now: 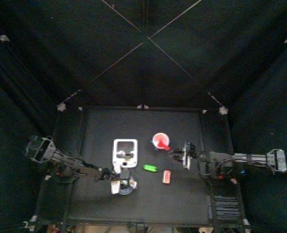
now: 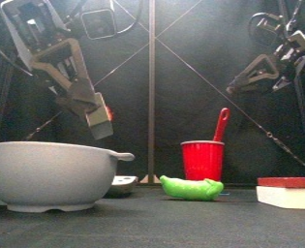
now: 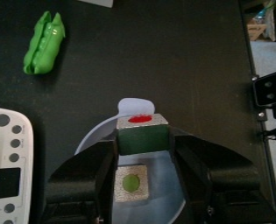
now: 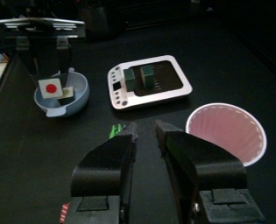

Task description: Place sushi piece in bowl

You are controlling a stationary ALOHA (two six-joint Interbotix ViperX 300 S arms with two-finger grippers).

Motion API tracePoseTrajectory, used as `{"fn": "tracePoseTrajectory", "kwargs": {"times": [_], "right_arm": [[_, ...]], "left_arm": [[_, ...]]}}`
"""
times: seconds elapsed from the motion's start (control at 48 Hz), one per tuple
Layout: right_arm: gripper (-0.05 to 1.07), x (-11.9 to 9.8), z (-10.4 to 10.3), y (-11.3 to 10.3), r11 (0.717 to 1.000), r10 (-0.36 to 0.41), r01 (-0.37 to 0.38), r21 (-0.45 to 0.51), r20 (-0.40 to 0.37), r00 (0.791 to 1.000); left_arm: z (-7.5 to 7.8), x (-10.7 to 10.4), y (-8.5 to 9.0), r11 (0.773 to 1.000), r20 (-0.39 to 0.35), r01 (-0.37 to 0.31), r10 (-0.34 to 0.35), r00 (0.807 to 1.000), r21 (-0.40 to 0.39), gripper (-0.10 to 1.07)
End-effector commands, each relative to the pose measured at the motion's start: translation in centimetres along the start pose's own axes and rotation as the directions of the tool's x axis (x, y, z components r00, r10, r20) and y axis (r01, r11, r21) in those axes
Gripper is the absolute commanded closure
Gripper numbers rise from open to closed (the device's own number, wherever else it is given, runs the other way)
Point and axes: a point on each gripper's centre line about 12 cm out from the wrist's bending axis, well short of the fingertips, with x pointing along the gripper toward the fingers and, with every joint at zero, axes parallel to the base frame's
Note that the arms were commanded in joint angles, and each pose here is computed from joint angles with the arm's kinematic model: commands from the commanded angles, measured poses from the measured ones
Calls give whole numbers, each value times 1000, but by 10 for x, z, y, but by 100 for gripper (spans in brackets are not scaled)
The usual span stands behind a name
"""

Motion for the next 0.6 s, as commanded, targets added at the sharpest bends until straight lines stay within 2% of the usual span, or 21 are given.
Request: {"fn": "tracePoseTrajectory", "kwargs": {"times": [0.0, 0.167, 0.438, 0.583], "right_arm": [[36, 1, 4, 0, 1000, 0, 0, 3, 11, 1000], [36, 1, 4, 0, 1000, 0, 0, 3, 11, 1000], [36, 1, 4, 0, 1000, 0, 0, 3, 12, 1000], [36, 1, 4, 0, 1000, 0, 0, 3, 12, 1000]], "left_arm": [[5, -1, -1, 1000, 17, 9, -9, 1000, -10, 30], [4, -1, 0, 999, 12, 9, -8, 1000, -33, 26], [4, -1, 0, 999, 9, 8, -7, 1000, -46, 6], [6, -1, 2, 999, 10, -1, 2, 1000, -50, 1]]}}
